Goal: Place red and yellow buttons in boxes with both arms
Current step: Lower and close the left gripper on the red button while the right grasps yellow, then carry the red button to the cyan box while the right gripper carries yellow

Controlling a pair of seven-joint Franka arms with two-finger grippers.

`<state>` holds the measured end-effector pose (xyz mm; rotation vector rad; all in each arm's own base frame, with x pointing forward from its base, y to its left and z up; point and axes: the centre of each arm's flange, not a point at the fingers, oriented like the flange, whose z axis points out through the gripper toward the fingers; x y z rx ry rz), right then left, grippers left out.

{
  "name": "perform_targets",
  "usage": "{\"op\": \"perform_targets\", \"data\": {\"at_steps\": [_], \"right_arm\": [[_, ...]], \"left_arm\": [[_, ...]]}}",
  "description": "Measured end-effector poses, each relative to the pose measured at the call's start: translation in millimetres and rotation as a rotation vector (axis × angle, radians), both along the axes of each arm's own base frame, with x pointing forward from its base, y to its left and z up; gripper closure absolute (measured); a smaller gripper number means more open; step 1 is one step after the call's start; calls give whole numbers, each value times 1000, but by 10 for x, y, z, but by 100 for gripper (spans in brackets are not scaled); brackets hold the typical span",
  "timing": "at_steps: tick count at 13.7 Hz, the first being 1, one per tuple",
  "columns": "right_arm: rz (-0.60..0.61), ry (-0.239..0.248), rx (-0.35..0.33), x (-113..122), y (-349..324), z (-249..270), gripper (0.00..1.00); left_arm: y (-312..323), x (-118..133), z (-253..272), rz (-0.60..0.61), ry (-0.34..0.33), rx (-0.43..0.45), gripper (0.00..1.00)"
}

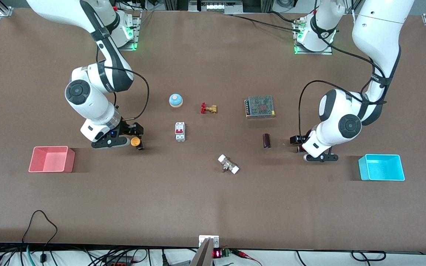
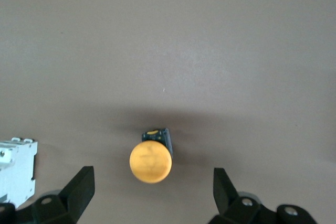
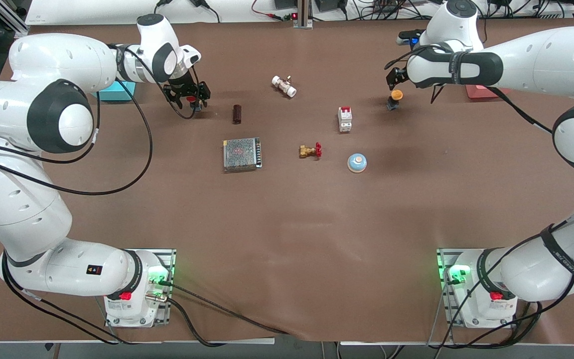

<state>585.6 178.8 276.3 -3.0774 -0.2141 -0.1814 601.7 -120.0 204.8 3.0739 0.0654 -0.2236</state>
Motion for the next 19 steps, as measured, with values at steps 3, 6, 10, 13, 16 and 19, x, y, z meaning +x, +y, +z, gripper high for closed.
{"op": "perform_targets", "data": {"at_steps": [3, 6, 10, 13, 16, 19], "right_arm": [[3, -24, 6, 30, 23, -234, 0], [6, -31, 8, 34, 52, -387, 0], [17, -26, 6, 17, 86, -459, 0], [44, -18, -1, 6, 86, -524, 4], [51, -13, -3, -1, 84, -562, 21], [54, -13, -3, 1, 85, -560, 39]], "left_arm": [[-1, 4, -22, 0, 2, 0, 7], [-2, 7, -60, 0, 6, 0, 20], [-3, 19, -70, 0, 6, 0, 24], [-1, 21, -71, 1, 6, 0, 32], [16, 51, -85, 4, 3, 0, 47], [37, 111, -78, 9, -6, 1, 52]]}}
